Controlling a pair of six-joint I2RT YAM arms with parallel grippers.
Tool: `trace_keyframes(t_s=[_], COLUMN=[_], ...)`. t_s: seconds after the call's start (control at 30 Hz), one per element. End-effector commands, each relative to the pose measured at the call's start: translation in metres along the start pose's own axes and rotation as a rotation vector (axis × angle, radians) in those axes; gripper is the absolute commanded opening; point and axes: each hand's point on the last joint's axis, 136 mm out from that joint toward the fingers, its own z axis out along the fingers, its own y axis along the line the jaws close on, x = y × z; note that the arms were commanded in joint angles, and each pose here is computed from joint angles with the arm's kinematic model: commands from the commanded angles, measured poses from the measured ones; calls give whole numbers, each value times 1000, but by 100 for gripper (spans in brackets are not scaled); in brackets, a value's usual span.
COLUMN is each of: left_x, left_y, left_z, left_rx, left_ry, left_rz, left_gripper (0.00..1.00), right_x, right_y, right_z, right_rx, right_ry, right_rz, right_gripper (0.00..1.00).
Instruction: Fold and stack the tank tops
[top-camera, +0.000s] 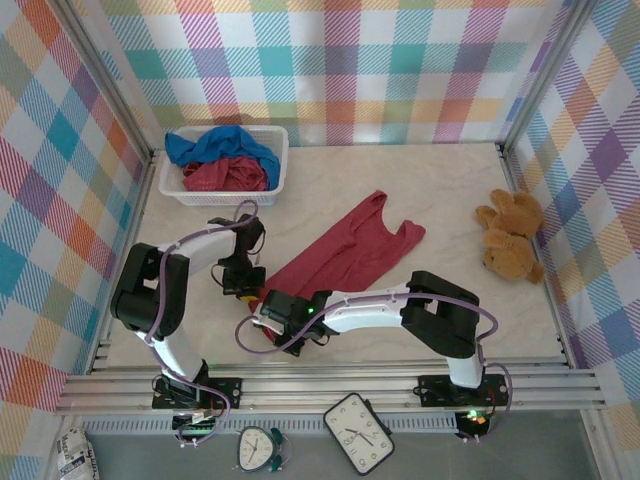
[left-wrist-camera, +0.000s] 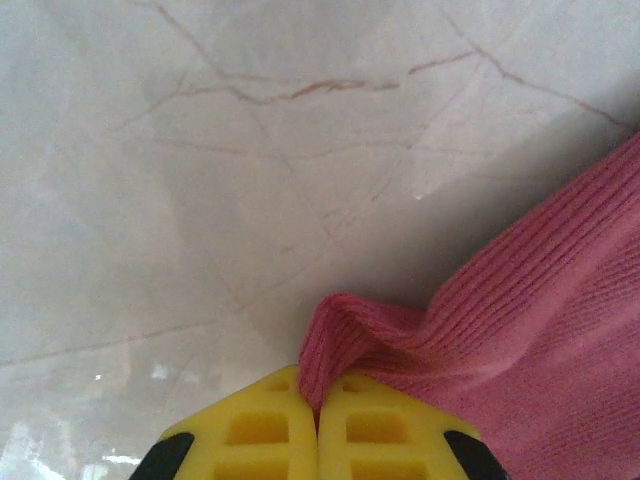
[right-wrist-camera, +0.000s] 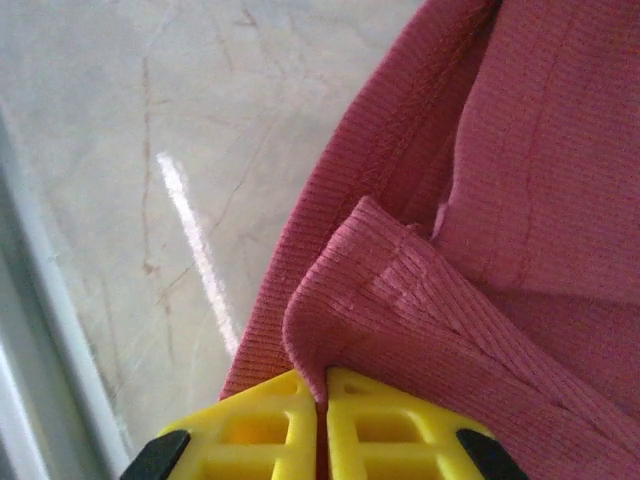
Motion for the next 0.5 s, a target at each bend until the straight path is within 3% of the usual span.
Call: trace_keyframes(t_s=[0.0, 0.2, 0.47], left_x=[1, -13, -47], left_y=[-10, -52, -105], left_z=[-29, -65, -92], left_rx=[28, 181, 262], left_ry=[-37, -94, -151], left_rz=[16, 39, 99], left_gripper=[0, 0, 0], right_x=[-5, 1, 28], right_y=[11, -7, -56], right_z=[-21, -54, -99], right_rx=[-90, -134, -157], right_ry=[-46, -92, -118], right_rz=[38, 149, 297], right_gripper=[9, 9, 9])
